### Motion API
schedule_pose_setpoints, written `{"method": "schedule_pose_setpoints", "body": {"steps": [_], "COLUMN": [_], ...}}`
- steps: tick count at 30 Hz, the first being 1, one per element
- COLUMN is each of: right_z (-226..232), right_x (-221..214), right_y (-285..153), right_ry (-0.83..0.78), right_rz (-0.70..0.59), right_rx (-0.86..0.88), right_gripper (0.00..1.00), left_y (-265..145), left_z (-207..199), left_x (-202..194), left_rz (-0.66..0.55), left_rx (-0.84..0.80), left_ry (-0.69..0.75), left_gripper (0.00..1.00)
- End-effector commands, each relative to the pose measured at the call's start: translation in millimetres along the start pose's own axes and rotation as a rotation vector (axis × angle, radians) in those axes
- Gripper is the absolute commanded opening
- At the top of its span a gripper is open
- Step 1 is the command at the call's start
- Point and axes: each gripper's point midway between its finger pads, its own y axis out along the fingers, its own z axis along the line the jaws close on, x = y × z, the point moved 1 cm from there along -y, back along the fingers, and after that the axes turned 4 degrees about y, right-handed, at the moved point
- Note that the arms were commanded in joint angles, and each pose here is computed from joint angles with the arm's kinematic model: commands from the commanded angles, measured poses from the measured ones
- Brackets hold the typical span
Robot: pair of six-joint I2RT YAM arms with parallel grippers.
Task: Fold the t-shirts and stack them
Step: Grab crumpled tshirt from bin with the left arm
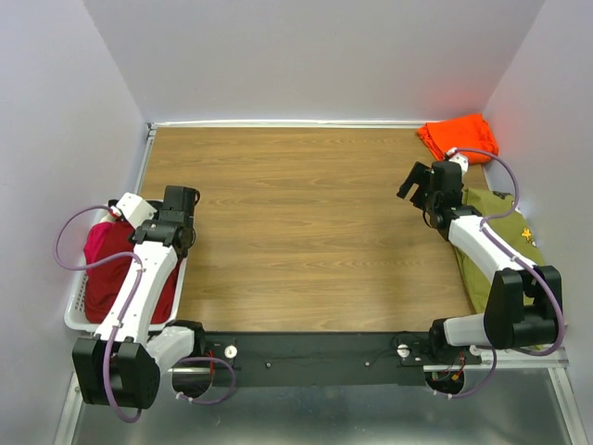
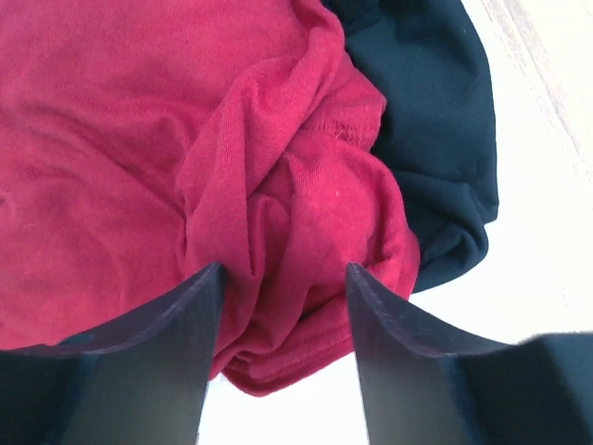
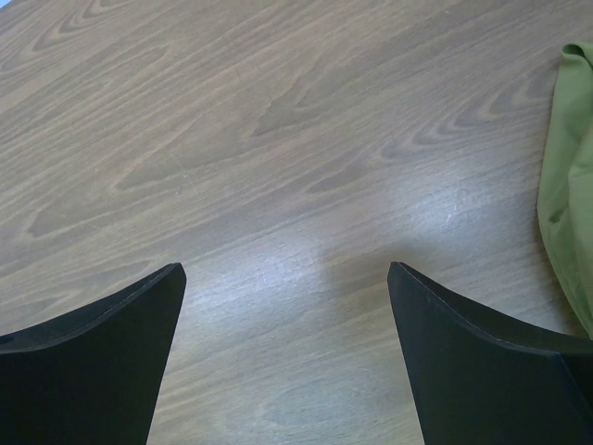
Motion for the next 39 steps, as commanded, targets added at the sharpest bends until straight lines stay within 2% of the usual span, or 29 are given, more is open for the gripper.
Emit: {"method": "schedule_pose_setpoints", "body": {"steps": [1, 2, 5, 7, 10, 11, 12, 16, 20, 23, 28, 31, 33, 39], "right_z": [-12, -12, -14, -15, -17, -17, -18, -19, -20, -18, -16, -14, -13, 0], "right_x": [-4, -4, -2, 0, 2, 1, 2, -2, -2, 0, 0, 2, 6, 28], "right_y": [3, 3, 2, 1, 0, 0, 1, 3, 2, 1, 0, -2, -4, -16], "right_ry": [0.004, 0.004, 0.002, 0.002, 0.006, 0.003, 0.006, 0.007, 0.007, 0.012, 0.019, 0.025, 0.032, 0.053], "right_rz": [-0.003, -0.005, -0.015, -0.023, -0.034, -0.031, -0.033, -0.023, -0.023, -0.029, -0.026, -0.03, -0.039, -0.09], "right_rx": [-0.061, -0.064, -0.074, -0.082, -0.091, -0.092, -0.095, -0.103, -0.105, -0.098, -0.086, -0.08, -0.075, -0.035], "right_gripper": [0.99, 0.99, 0.99, 0.99, 0.99, 0.99, 0.99, 0.99, 0.99, 0.99, 0.99, 0.99, 0.99, 0.99], "left_y": [8, 9, 9, 6, 6, 7, 7, 3, -14, -37, -90, -120, -140, -163], "left_z": [-1, -3, -4, -5, -7, -7, -7, -11, -14, -13, 4, 7, -5, -64], "left_x": [-3, -4, -3, 1, 4, 3, 4, 7, 30, 62, 142, 181, 207, 248], "left_rz": [0.028, 0.03, 0.039, 0.037, 0.034, 0.038, 0.037, 0.037, -0.021, -0.115, -0.331, -0.413, -0.474, -0.512], "left_rx": [-0.016, -0.028, -0.045, -0.068, -0.085, -0.08, -0.08, -0.113, -0.177, -0.232, -0.255, -0.286, -0.361, -0.518], "left_ry": [-0.003, -0.003, -0.019, -0.024, -0.019, -0.014, -0.013, -0.002, -0.032, -0.059, -0.144, -0.172, -0.17, -0.073], "left_gripper": [0.59, 0.52, 0.42, 0.42, 0.22, 0.02, 0.0, 0.0, 0.0, 0.0, 0.0, 0.0, 0.0, 0.0]}}
